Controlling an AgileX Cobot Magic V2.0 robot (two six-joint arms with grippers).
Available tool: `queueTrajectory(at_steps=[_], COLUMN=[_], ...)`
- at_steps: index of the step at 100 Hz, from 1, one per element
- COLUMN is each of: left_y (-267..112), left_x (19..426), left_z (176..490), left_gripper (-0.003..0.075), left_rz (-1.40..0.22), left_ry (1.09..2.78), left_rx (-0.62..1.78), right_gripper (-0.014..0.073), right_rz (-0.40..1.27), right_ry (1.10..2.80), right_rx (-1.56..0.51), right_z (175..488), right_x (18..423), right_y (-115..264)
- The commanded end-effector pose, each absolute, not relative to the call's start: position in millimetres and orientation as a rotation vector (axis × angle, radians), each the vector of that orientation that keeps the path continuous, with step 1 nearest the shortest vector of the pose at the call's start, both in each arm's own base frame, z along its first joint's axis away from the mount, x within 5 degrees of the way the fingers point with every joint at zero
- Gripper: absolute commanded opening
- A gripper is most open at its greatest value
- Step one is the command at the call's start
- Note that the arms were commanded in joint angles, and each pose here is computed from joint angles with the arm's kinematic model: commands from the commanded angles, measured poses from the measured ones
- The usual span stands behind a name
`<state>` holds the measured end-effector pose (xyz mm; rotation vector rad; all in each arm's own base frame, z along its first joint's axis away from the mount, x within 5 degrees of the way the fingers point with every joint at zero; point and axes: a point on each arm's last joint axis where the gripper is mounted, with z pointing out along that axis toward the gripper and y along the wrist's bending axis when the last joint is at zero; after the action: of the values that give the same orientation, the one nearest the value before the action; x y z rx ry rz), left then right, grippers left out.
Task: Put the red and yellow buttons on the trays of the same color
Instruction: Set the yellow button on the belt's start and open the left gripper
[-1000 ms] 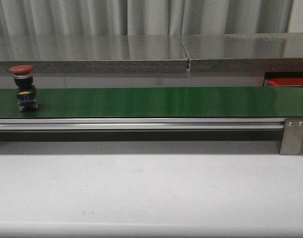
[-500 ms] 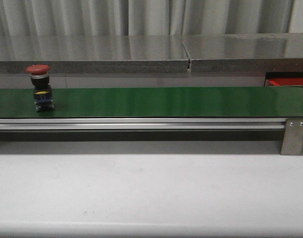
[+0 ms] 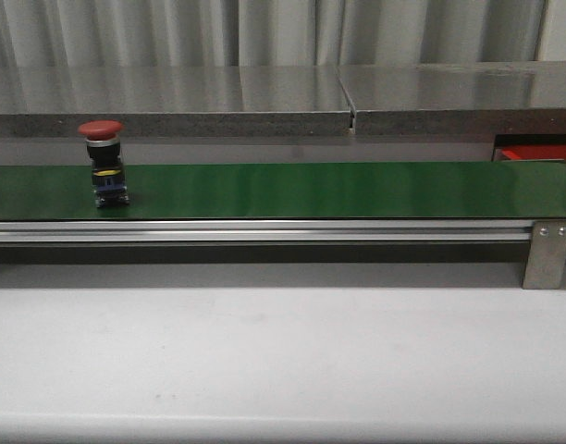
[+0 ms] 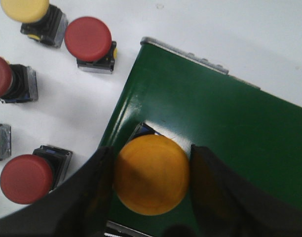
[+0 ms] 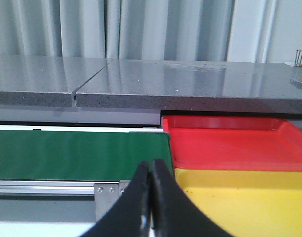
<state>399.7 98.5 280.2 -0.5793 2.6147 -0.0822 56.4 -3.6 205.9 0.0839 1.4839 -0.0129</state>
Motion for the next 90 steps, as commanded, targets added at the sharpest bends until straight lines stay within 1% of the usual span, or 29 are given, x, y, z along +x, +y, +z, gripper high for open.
queueTrajectory(at_steps=[1, 5, 10, 17, 22, 27, 32, 38, 47, 54, 57, 59, 63, 64, 66, 67, 71, 74, 90], left_y=[94.4, 94.4, 94.4, 94.5, 94.6, 94.1, 94.0, 93.7, 88.1, 80.6, 75.6, 71.9, 64.4, 62.9, 58.5, 55.6, 49.9, 44.1, 19.5], left_x=[395.8, 395.8, 395.8, 396.0, 396.2, 396.1, 395.4, 394.0, 389.6, 384.3, 382.3, 380.8, 378.1, 377.6, 376.1, 375.4, 372.8, 370.2, 353.9], left_z=[307.5, 307.2, 307.2, 307.3, 307.5, 308.3, 311.2, 317.3, 330.9, 342.2, 346.0, 349.3, 354.7, 355.8, 358.7, 360.1, 364.0, 367.7, 375.6], left_gripper=[0.0215, 0.0227, 0.0274, 0.0388, 0.049, 0.0557, 0.0582, 0.0573, 0.0523, 0.0433, 0.0364, 0.0333, 0.0232, 0.0197, 0.0162, 0.0128, 0.003, -0.0022, -0.002], left_rz=[-0.081, -0.081, -0.081, -0.08, -0.078, -0.077, -0.076, -0.073, -0.067, -0.065, -0.066, -0.069, -0.071, -0.072, -0.075, -0.078, -0.08, -0.086, -0.116], left_ry=[2.51, 2.511, 2.511, 2.508, 2.507, 2.504, 2.492, 2.465, 2.429, 2.415, 2.417, 2.413, 2.411, 2.41, 2.408, 2.406, 2.403, 2.403, 2.421], left_rx=[-0.553, -0.55, -0.55, -0.55, -0.543, -0.538, -0.535, -0.53, -0.484, -0.433, -0.405, -0.391, -0.354, -0.347, -0.329, -0.32, -0.299, -0.278, -0.202], right_gripper=[-0.0074, -0.0074, -0.0074, -0.0074, -0.0074, -0.0074, -0.0074, -0.0074, -0.0074, -0.0074, -0.0074, -0.0074, -0.0074, -0.0074, -0.0074, -0.0074, -0.0074, -0.0074, -0.0074], right_rz=[-0.025, -0.025, -0.025, -0.025, -0.025, -0.025, -0.025, -0.025, -0.025, -0.025, -0.025, -0.025, -0.025, -0.025, -0.025, -0.025, -0.025, -0.025, -0.025], right_ry=[1.366, 1.366, 1.366, 1.366, 1.366, 1.366, 1.366, 1.366, 1.366, 1.366, 1.366, 1.366, 1.366, 1.366, 1.366, 1.366, 1.366, 1.366, 1.366], right_rx=[0.064, 0.064, 0.064, 0.064, 0.064, 0.064, 0.064, 0.064, 0.064, 0.064, 0.064, 0.064, 0.064, 0.064, 0.064, 0.064, 0.064, 0.064, 0.064], right_z=[221.6, 221.6, 221.6, 221.6, 221.6, 221.6, 221.6, 221.6, 221.6, 221.6, 221.6, 221.6, 221.6, 221.6, 221.6, 221.6, 221.6, 221.6, 221.6], right_x=[52.3, 52.3, 52.3, 52.3, 52.3, 52.3, 52.3, 52.3, 52.3, 52.3, 52.3, 52.3, 52.3, 52.3, 52.3, 52.3, 52.3, 52.3, 52.3], right_y=[-3.0, -3.0, -3.0, -3.0, -3.0, -3.0, -3.0, -3.0, -3.0, -3.0, -3.0, -3.0, -3.0, -3.0, -3.0, -3.0, -3.0, -3.0, -3.0])
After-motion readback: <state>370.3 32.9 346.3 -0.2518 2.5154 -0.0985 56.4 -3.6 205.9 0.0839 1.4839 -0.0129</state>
